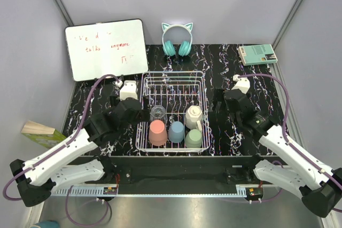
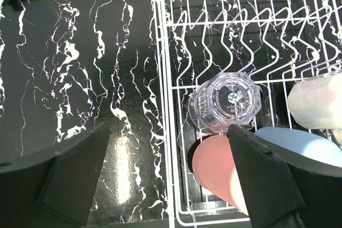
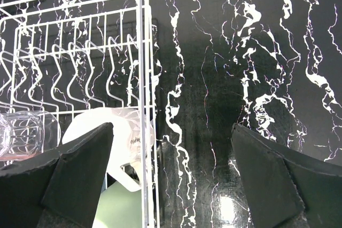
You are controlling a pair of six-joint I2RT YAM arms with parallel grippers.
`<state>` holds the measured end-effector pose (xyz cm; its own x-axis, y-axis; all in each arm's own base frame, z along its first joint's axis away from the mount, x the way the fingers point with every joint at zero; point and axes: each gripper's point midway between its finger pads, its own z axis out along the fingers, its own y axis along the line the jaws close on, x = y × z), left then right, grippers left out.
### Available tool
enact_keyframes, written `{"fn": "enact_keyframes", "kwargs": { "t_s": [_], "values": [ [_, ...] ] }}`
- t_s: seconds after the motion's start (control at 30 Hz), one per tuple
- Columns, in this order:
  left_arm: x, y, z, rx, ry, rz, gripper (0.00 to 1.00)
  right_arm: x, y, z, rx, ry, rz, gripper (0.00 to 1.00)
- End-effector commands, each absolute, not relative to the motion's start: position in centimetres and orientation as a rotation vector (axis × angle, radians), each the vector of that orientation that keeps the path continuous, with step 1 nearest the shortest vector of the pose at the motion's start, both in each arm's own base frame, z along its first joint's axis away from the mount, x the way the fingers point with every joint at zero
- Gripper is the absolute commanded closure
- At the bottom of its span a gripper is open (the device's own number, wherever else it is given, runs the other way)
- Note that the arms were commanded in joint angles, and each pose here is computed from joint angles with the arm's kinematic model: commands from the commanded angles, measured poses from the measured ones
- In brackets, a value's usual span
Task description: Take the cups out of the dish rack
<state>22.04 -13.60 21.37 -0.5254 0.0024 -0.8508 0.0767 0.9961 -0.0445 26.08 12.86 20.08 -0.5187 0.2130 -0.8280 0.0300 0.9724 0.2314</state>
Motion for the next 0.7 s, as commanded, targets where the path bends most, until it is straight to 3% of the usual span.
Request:
{"fn": "enact_keyframes", "kwargs": {
  "t_s": [0.0, 0.3, 0.67],
  "values": [
    [21.7, -14.2, 21.9, 0.037, 2.109, -0.167, 0.01, 25.9, 13.0, 20.3, 0.197, 2.092, 0.256, 0.00],
    [19.2, -17.1, 22.2, 0.115, 2.105, -0.298, 0.01, 25.7, 12.8, 19.7, 0.211, 2.100, 0.254, 0.00],
    [18.4, -19.0, 17.5, 0.150, 2.199, -0.176, 0.01, 25.4, 12.7, 19.4, 0.221, 2.102, 0.258, 0.00]
  ]
}}
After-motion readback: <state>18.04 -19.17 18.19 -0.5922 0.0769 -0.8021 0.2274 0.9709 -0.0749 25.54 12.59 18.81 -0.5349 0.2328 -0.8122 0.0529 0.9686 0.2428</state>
